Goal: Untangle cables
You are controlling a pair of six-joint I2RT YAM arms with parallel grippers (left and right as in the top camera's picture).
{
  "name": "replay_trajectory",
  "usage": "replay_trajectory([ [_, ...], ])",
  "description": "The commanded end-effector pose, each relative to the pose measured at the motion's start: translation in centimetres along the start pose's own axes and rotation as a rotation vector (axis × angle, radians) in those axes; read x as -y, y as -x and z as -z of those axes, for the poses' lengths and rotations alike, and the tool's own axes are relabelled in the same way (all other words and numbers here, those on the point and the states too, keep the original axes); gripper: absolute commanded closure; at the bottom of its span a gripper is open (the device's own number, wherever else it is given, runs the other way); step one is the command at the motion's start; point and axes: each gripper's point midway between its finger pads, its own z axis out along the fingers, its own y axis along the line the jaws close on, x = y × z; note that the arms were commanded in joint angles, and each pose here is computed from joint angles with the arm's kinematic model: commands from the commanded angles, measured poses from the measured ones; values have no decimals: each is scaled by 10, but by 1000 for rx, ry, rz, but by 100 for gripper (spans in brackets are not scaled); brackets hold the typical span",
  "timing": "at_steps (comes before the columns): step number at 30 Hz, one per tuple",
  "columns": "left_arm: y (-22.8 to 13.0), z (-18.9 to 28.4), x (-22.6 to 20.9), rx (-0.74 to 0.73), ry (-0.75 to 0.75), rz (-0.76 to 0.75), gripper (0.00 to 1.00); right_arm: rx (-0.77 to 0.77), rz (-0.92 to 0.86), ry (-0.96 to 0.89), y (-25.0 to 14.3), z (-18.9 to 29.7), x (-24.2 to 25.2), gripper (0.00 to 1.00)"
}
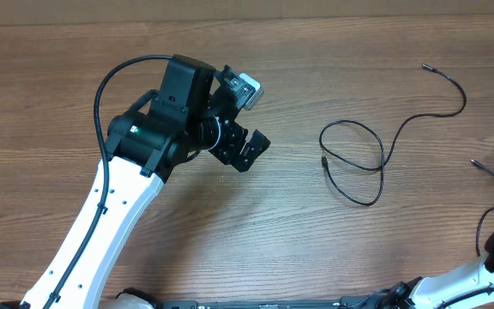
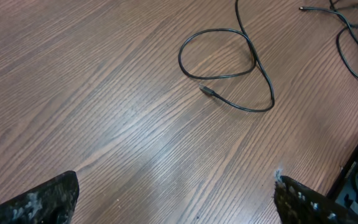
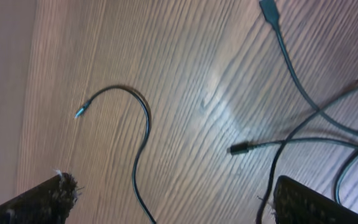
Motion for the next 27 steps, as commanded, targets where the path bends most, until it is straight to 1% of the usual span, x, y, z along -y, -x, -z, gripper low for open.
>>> replay_trajectory([
  [1,6,7,-1,22,9,-9,0,-26,15,-4,-8,4,0,0],
  [3,6,7,-1,23,9,-8,0,-28,2,-75,-11,5,13,0],
  [5,6,7,-1,23,9,-9,0,-47,-17,-197,-19,8,37,0],
  [7,6,7,-1,23,9,-9,0,-34,-89,-367,-24,17,67,0],
  [8,6,7,-1,22,9,-9,0,-30,-93,-407,-25,21,74,0],
  [10,6,7,-1,23,9,-9,0,-35,-90,-418,-26,24,75,0],
  [12,6,7,-1,22,9,-9,0,-52,-78,-368,-28,24,65,0],
  [14,6,7,-1,23,9,-9,0,-85,-28,-286,-31,21,50,0],
  [15,6,7,-1,22,9,-9,0,-130,27,-196,-39,17,32,0],
  [16,6,7,-1,23,9,-9,0,-148,48,-160,-42,16,24,0],
  [17,6,7,-1,22,9,-9,0,-186,116,-78,-52,13,6,0],
  [19,6,7,-1,23,10,-9,0,-228,231,19,-65,11,-18,0],
  [20,6,7,-1,23,10,-9,0,-247,320,63,-77,8,-35,0],
  [22,6,7,-1,23,9,-9,0,-255,390,85,-93,-1,-55,0],
  [23,6,7,-1,23,10,-9,0,-265,497,110,-110,-12,-72,0],
  [27,6,7,-1,23,9,-9,0,-332,782,162,-172,-45,-97,0],
])
